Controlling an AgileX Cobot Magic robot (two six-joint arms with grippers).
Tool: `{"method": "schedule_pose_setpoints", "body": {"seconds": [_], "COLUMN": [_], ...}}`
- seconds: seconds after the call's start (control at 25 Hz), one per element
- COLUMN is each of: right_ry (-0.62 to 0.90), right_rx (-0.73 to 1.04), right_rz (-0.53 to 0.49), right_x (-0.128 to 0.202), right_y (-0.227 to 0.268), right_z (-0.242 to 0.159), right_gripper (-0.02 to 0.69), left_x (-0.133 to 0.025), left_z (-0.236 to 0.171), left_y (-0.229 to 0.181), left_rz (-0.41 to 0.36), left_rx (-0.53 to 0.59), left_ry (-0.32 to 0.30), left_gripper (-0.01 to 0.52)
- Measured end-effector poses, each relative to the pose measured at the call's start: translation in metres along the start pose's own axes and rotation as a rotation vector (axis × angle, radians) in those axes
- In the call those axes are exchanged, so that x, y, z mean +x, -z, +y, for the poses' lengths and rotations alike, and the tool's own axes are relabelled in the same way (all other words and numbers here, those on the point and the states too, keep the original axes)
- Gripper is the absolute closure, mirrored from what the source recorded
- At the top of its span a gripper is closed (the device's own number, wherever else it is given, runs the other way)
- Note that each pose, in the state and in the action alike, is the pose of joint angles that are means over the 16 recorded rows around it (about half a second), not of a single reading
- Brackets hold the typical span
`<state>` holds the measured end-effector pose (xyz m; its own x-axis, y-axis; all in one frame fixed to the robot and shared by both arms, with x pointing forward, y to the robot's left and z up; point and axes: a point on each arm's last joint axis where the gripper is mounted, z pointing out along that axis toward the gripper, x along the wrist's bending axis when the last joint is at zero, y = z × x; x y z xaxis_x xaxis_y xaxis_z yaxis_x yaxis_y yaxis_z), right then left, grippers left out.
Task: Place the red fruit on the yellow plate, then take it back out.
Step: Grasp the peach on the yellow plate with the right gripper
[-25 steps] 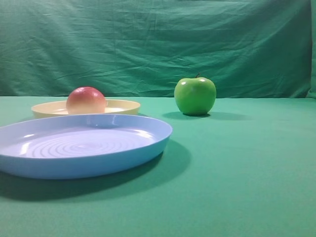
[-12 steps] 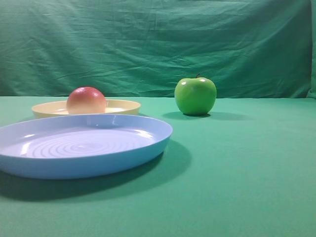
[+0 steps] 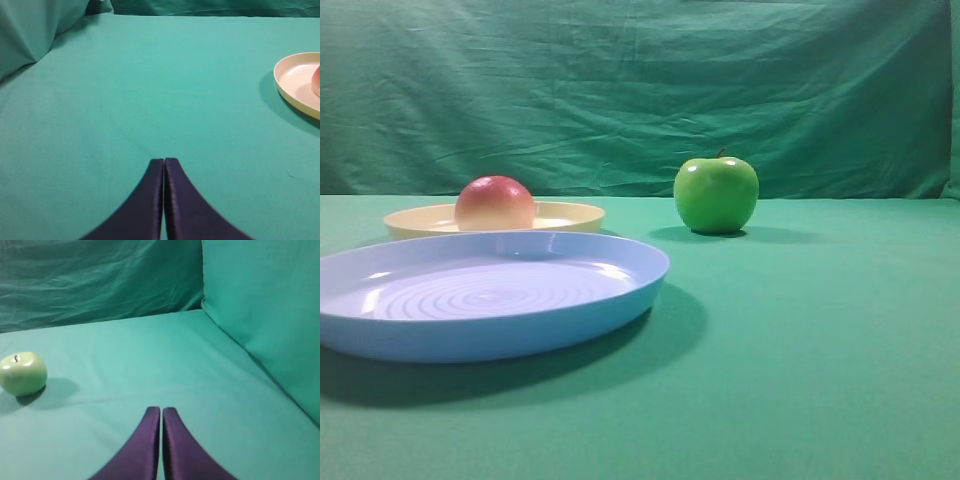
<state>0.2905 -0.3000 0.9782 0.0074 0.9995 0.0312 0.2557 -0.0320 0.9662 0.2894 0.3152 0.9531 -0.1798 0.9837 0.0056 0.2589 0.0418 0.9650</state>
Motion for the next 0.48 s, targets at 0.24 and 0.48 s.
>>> {"method": "schedule_pose_setpoints", "body": {"seconds": [0.24,0.48], "right_ry": [0.003,0.014], "right_rx": [0.043,0.068], "right_rz": [-0.002,-0.003], "right_x": [-0.001,-0.001], "right_y": [-0.006,-0.008], "right_z": [-0.024,-0.031], "right_gripper": [0.665,0.665], "left_x": [0.000,0.000], "left_z": [0.000,0.000], "left_y": [0.000,0.000], "left_rz": [0.000,0.000], "left_rx": [0.000,0.000], "left_ry": [0.000,0.000], "left_gripper": [0.514,0.514]}}
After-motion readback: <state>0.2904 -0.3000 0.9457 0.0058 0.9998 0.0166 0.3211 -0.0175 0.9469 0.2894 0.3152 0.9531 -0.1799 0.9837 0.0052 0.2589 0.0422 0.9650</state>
